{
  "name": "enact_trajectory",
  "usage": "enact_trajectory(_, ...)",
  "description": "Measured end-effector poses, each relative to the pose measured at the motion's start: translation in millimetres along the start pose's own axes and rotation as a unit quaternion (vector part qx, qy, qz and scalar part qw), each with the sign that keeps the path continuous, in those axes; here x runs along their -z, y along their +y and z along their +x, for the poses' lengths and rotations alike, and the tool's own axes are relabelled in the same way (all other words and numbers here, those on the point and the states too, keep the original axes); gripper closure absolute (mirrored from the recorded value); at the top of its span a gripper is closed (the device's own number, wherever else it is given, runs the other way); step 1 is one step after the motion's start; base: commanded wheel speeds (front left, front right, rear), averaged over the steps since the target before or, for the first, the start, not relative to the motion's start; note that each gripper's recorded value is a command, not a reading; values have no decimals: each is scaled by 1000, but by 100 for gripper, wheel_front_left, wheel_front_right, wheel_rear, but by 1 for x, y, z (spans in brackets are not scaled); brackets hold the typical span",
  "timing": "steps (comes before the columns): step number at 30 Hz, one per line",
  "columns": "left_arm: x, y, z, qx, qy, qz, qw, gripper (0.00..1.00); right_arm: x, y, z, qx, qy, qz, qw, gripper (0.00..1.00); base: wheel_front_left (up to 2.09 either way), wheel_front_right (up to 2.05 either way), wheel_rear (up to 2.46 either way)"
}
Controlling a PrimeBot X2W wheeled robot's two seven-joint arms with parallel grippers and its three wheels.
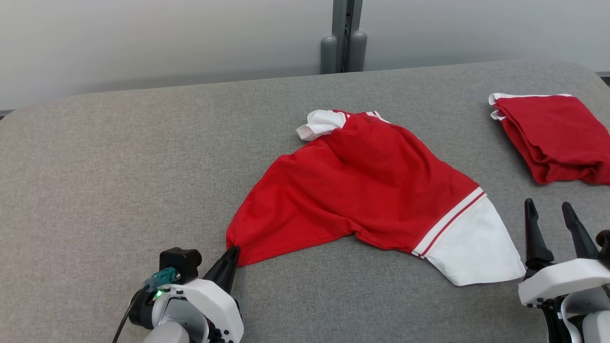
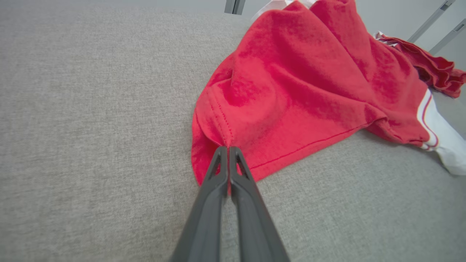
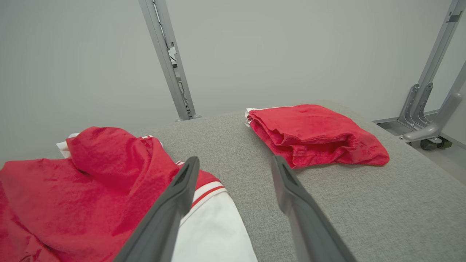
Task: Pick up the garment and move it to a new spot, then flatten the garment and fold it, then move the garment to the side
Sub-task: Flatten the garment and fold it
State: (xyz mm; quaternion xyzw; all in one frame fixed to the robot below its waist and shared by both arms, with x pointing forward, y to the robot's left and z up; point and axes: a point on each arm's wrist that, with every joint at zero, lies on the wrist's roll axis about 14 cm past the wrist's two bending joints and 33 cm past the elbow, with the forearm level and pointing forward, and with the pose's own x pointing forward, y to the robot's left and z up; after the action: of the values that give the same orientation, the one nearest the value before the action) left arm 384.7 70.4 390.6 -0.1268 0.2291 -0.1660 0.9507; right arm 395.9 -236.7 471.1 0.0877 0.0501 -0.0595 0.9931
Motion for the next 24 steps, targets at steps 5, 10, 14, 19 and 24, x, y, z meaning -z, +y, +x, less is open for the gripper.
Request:
enact_trajectory(5, 0, -2, -7, 4, -11, -1, 1000, 100, 0, 2, 1, -3, 0, 2, 1000, 0, 0, 0, 0)
enact_trajectory(10, 6, -4, -17, 9, -11, -2, 1000, 100, 1, 3, 1, -4, 1, 3, 1000, 0, 0, 0, 0)
enact_trajectory(14, 9, 0, -29, 4, -12, 0, 1000, 100, 2, 3, 1, -4, 3, 4, 1000, 0, 0, 0, 0)
enact_trajectory(19, 12, 25, -46, -34, -6, 9, 999, 100, 3, 4, 2, -4, 5, 4, 1000, 0, 0, 0, 0)
enact_trajectory(24, 17, 40, -58, -60, -1, 2, 998, 100, 6, 5, 2, -7, 8, 4, 1000, 0, 0, 0, 0)
